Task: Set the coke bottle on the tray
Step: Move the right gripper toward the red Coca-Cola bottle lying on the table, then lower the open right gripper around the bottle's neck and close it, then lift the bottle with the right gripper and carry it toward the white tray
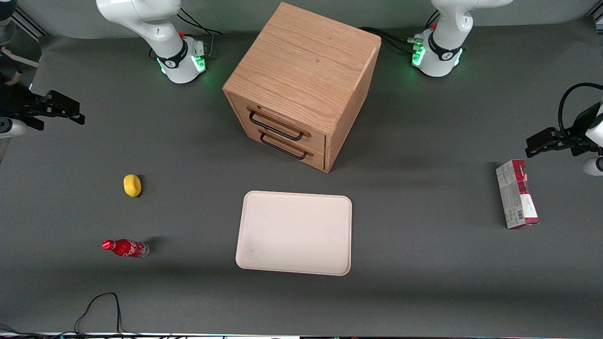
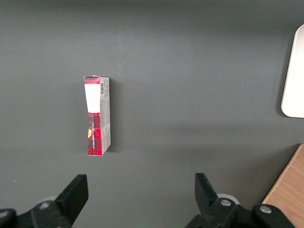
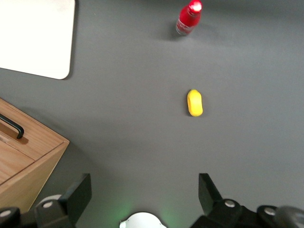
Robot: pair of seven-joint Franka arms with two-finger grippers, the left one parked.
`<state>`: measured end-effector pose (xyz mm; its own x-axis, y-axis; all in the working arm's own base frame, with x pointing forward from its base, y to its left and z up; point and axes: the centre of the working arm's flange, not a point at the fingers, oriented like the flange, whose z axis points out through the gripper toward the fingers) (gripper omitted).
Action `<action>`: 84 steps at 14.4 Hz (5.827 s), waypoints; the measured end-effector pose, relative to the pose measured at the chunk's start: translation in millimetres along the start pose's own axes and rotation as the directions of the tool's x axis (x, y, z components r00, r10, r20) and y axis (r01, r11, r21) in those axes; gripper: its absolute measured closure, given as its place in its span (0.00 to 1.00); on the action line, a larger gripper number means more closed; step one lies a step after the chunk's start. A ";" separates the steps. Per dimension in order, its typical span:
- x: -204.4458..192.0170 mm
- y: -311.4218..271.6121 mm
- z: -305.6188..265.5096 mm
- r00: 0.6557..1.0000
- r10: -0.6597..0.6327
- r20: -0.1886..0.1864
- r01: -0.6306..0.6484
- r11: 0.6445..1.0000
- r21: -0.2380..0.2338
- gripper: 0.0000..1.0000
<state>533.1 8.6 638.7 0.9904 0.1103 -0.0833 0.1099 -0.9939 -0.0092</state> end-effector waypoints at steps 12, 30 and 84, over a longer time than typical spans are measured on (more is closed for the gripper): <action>22.7 -19.4 22.8 1.000 0.015 0.012 -0.015 1.000 -0.001 0.00; 93.8 70.7 66.3 0.994 0.094 0.046 -0.094 0.995 -0.015 0.00; 118.6 51.3 68.5 0.998 -0.033 0.051 0.033 0.999 0.003 0.69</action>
<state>650.5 -29.3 560.1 0.9806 0.1433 -0.1334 0.1426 -0.9897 -0.0147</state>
